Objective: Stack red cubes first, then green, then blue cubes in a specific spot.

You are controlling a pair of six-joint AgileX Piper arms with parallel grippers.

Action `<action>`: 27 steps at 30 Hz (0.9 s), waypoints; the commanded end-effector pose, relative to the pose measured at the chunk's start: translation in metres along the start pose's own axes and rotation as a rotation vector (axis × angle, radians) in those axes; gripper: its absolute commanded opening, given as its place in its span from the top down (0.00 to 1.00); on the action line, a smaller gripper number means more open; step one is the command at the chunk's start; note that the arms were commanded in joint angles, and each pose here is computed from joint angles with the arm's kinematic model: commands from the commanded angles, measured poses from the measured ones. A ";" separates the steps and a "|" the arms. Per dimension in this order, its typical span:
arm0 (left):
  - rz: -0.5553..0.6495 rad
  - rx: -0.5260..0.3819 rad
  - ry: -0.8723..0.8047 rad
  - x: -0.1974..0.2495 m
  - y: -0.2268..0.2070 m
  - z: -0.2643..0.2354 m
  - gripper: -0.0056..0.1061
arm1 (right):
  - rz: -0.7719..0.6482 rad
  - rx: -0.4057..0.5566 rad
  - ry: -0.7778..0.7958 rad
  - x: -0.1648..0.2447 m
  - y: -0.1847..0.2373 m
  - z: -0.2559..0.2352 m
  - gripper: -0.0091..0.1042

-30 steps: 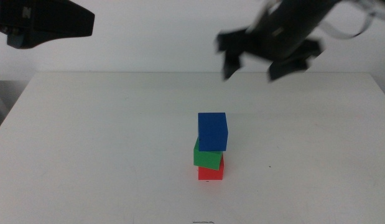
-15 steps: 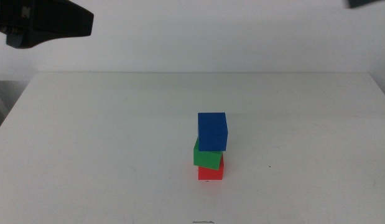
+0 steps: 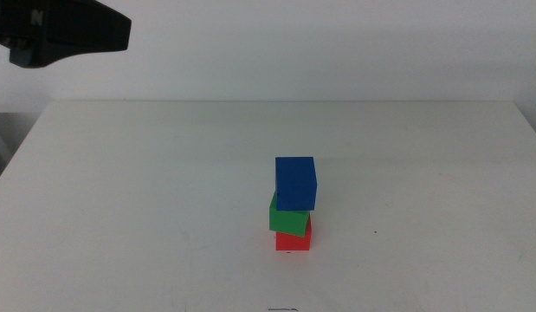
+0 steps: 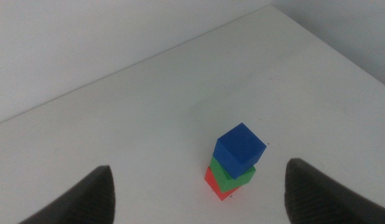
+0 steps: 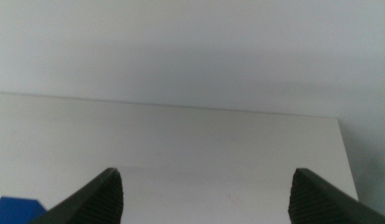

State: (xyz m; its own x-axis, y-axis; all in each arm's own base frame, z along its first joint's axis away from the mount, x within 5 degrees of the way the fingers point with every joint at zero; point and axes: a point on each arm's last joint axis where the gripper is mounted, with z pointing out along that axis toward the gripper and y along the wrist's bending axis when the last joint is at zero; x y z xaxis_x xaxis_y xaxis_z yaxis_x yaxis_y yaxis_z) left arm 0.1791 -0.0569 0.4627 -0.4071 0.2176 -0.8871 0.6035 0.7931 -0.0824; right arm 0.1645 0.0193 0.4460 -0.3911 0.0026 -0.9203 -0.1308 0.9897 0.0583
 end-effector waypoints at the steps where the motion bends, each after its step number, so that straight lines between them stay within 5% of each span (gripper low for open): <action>1: -0.014 0.002 -0.094 -0.011 -0.005 -0.008 0.11 | -0.022 0.017 -0.148 -0.012 -0.001 -0.007 0.31; 5: -0.014 0.002 -0.094 -0.011 -0.005 -0.008 0.11 | -0.025 0.019 -0.127 -0.010 -0.002 -0.007 0.31; 8: -0.094 -0.088 -0.208 -0.020 0.006 -0.010 0.11 | -0.025 0.019 -0.127 -0.010 -0.002 -0.007 0.31; 14: -0.075 -0.489 -0.312 -0.019 0.042 -0.022 0.11 | -0.028 0.022 -0.126 -0.010 -0.002 -0.007 0.31; 18: -0.166 -0.641 -0.314 -0.015 0.056 -0.027 0.11 | -0.022 0.016 -0.127 -0.010 -0.001 -0.007 0.31; 27: -0.172 -0.731 -0.316 -0.014 0.061 -0.031 0.11 | -0.022 0.016 -0.127 -0.010 -0.001 -0.007 0.31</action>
State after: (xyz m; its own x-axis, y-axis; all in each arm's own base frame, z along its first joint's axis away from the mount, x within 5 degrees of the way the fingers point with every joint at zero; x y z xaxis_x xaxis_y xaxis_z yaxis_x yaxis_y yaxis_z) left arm 0.2068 0.0069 0.4667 -0.2890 -0.0349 -0.9567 -0.1015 0.9948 -0.0057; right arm 0.1656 0.0188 0.4426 -0.3744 -0.0011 -0.9273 -0.1279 0.9905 0.0504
